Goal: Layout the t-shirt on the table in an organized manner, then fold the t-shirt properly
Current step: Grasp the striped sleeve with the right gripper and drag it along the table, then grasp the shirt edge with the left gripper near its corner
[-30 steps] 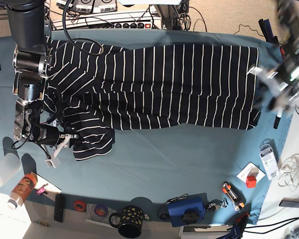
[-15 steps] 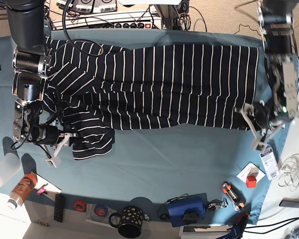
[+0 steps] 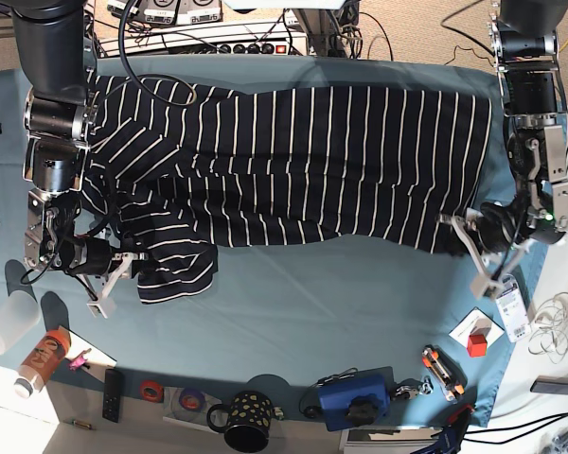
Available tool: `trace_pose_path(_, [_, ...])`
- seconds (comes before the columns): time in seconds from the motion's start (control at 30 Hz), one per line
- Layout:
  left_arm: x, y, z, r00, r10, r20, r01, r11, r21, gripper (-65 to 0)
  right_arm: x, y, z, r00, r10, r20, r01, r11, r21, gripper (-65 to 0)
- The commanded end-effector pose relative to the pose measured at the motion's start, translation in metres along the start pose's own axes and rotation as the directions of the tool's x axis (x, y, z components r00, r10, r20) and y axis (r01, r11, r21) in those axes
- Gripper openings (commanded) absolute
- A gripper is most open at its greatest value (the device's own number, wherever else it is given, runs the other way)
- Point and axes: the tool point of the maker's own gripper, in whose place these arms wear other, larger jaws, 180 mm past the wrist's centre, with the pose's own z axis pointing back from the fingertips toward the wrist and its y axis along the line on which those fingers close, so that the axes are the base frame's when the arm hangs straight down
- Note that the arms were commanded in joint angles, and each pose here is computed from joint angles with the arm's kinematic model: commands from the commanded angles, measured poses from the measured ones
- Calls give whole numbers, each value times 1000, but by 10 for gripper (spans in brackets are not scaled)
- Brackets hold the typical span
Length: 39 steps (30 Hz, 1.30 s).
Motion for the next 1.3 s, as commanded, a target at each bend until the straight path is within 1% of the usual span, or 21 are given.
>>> trace_pose_path(0.0, [28,1,17,996,-32,81,32,999,4,-650,3,-8,8,1000,11,-22,-11,999,-31,-456])
trace_pose_path(0.1, [36,-13,36,987,-109,118,115,992,-45,-650,3,-8,8,1000,11,-24,-11,999,-31,-456])
trace_pose_path(0.17, [28,-19,41,985,-118,126,128,989,-76,-650,2,-8,8,1000,10,-26,-11,999,-32,-456])
trace_pose_path(0.23, [8,-24,41,992,-84,97,95,988,-120,-650,1,-8,8,1000,10,-30,-11,999,-32,-456])
trace_pose_path(0.3, [-19,-29,42,998,-44,41,50,985,-164,-650,1,-8,8,999,10,-30,-11,999,-31,-456])
trace_pose_path(0.37, [-45,-35,46,1000,-31,2,31,977,-212,-650,2,-8,8,1000,10,-29,-11,999,-31,-456])
trace_pose_path(0.47, [-73,-37,58,999,41,-1,-40,964,-261,-650,1,-8,8,999,10,-30,-11,999,-31,-456])
trace_pose_path(0.53, [-91,-38,68,997,79,2,-75,956,-284,-650,1,-8,8,999,10,-30,-11,999,-31,-456])
trace_pose_path(0.63, [-116,-39,77,995,95,-15,-95,951,-293,-650,3,-8,8,1000,10,-23,-11,999,-31,-456])
trace_pose_path(0.7, [-126,-42,79,993,110,-30,-114,949,-295,-650,4,-8,8,1000,11,-13,-11,999,-31,-456])
trace_pose_path(0.73, [-129,-43,80,994,102,-31,-107,948,-299,-650,6,-8,8,1000,11,-6,-11,999,-30,-456])
trace_pose_path(0.77, [-130,-44,80,994,104,-32,-109,948,-300,-576,7,-8,8,1000,11,0,-11,999,-30,-456])
trace_pose_path(0.83, [-130,-44,80,994,107,-27,-110,947,-300,-395,8,-8,8,1000,11,6,-11,999,-30,-456])
trace_pose_path(0.87, [-129,-43,80,992,123,-24,-124,947,-296,-328,8,-8,8,1000,11,6,-11,999,-30,-456])
trace_pose_path(0.9, [-125,-41,80,988,154,-16,-152,946,-287,-286,8,-8,8,1000,11,5,-11,999,-31,-456])
trace_pose_path(0.93, [-122,-38,79,983,182,-6,-177,944,-278,-274,7,-8,8,1000,11,3,-11,999,-31,-456])
trace_pose_path(1.03, [-110,-34,85,984,172,37,-156,950,-271,-275,7,-8,8,1000,12,3,-12,999,-32,-456])
trace_pose_path(1.13, [-88,-30,96,985,126,119,-92,962,-257,-275,8,-8,8,1000,11,4,-11,999,-31,-456])
trace_pose_path(1.27, [-55,-22,111,970,83,227,-34,977,-212,-275,8,-8,8,1000,11,5,-11,999,-31,-456])
